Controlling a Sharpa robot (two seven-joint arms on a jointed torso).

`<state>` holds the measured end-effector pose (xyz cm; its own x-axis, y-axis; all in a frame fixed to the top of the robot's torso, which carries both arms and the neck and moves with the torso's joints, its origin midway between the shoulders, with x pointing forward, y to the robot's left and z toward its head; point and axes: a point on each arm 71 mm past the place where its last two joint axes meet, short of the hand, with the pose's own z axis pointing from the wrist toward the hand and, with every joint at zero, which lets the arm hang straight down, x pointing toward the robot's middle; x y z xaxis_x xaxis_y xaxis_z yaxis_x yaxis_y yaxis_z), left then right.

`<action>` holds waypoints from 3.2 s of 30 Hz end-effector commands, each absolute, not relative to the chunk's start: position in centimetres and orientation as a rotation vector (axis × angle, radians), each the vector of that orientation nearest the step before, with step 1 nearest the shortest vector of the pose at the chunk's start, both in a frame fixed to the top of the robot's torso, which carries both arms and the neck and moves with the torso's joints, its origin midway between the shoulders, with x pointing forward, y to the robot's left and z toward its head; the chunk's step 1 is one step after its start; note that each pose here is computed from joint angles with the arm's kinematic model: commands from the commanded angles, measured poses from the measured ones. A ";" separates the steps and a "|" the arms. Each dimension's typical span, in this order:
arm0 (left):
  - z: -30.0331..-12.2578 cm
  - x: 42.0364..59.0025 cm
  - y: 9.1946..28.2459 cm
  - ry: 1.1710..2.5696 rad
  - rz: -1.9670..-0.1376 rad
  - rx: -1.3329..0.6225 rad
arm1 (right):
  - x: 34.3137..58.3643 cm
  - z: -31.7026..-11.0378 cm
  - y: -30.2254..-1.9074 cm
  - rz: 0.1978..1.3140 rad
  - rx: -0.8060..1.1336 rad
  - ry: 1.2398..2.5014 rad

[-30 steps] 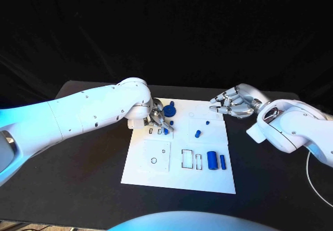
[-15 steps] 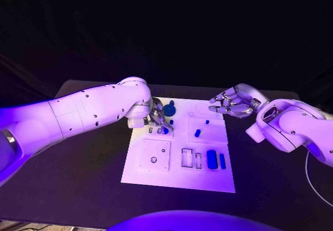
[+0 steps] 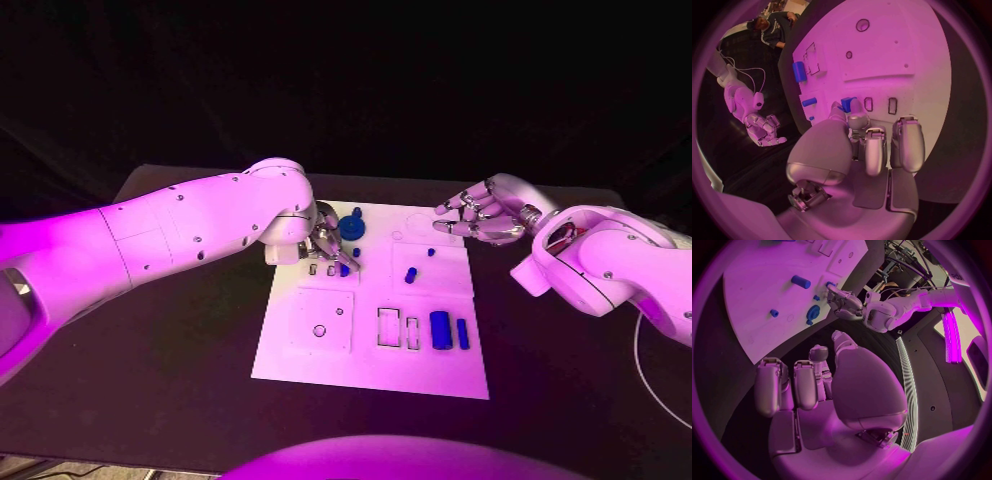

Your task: Assemble the parts on the task board

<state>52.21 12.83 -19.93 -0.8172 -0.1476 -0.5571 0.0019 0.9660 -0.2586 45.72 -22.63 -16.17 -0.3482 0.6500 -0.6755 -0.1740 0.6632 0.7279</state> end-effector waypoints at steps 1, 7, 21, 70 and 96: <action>-20.0 52.1 12.8 2.534 -0.327 -0.082 | 45.6 -16.2 -22.4 0.898 0.364 1.740; -20.1 52.0 13.0 2.544 -0.319 -0.074 | 45.6 -16.2 -22.4 0.899 0.363 1.740; -20.1 52.1 13.4 2.549 -0.312 -0.077 | 45.6 -16.2 -22.3 0.900 0.362 1.740; -20.2 52.1 13.5 2.556 -0.299 -0.071 | 45.4 -16.4 -22.1 0.910 0.353 1.754; -19.5 52.1 14.1 2.428 -0.482 -0.392 | 45.4 -16.8 -22.0 0.915 0.357 1.765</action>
<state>52.12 14.33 -19.75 -0.7889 -0.2829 -0.5456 -0.0970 0.9340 -0.3440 45.43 -22.17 -16.70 -0.3771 0.6402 -0.6693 -0.1751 0.6604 0.7302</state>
